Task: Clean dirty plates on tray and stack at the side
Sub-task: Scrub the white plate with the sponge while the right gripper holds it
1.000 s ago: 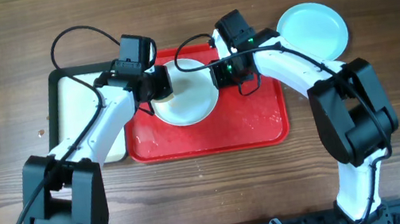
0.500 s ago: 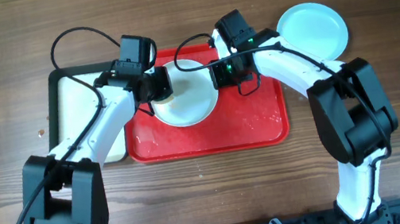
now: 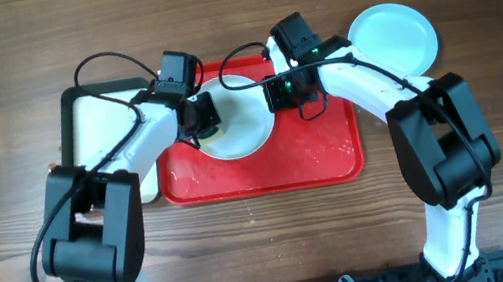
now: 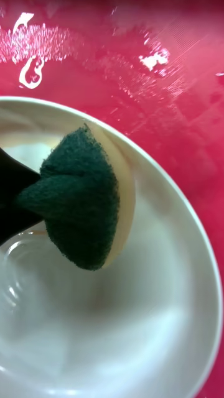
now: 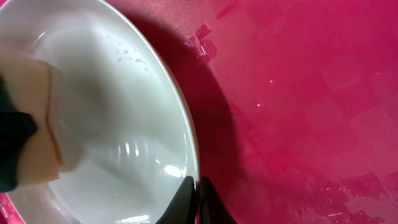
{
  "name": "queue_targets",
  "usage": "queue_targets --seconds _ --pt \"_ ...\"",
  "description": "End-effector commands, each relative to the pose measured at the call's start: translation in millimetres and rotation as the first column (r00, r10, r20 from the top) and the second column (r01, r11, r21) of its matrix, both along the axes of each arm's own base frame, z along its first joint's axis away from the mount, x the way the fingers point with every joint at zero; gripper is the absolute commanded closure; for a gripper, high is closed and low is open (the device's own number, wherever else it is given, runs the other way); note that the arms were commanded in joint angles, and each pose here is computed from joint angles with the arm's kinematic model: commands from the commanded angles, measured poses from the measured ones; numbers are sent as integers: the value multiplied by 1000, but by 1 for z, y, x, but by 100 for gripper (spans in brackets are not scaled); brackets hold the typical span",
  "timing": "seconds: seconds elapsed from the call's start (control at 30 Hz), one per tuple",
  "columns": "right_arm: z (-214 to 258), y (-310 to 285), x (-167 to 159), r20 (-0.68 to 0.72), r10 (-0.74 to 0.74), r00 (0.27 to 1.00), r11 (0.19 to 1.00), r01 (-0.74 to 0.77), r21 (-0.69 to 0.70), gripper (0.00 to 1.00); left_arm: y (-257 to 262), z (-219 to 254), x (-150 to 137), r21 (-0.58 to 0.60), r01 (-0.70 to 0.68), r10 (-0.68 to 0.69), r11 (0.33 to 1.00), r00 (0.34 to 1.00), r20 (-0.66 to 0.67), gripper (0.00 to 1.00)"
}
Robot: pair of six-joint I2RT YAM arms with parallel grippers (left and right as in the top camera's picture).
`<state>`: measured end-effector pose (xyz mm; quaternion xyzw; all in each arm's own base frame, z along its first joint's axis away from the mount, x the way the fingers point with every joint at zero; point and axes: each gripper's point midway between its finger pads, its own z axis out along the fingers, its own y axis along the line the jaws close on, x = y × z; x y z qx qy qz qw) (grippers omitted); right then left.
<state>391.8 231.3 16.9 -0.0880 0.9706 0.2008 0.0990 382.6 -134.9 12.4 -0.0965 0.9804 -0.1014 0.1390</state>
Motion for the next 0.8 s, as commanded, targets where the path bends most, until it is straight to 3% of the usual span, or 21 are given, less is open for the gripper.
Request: queue_targets --seconds 0.0,0.3,0.6,0.77 --pt "-10 5 -5 -29 11 1000 1000 -11 13 96 0 -20 -8 7 -28 28 1000 998 -56 96" --pt "-9 8 -6 -27 17 999 1000 -17 13 96 -27 -62 -35 -142 -43 8 989 971 -241 96" --pt "-7 13 -8 -36 29 999 999 -27 46 96 -37 -58 -33 -200 -27 -22 980 970 -241 96" --pt "-5 18 -10 -44 40 998 997 -37 75 96 -40 -41 -21 -198 74 -109 977 979 -171 95"
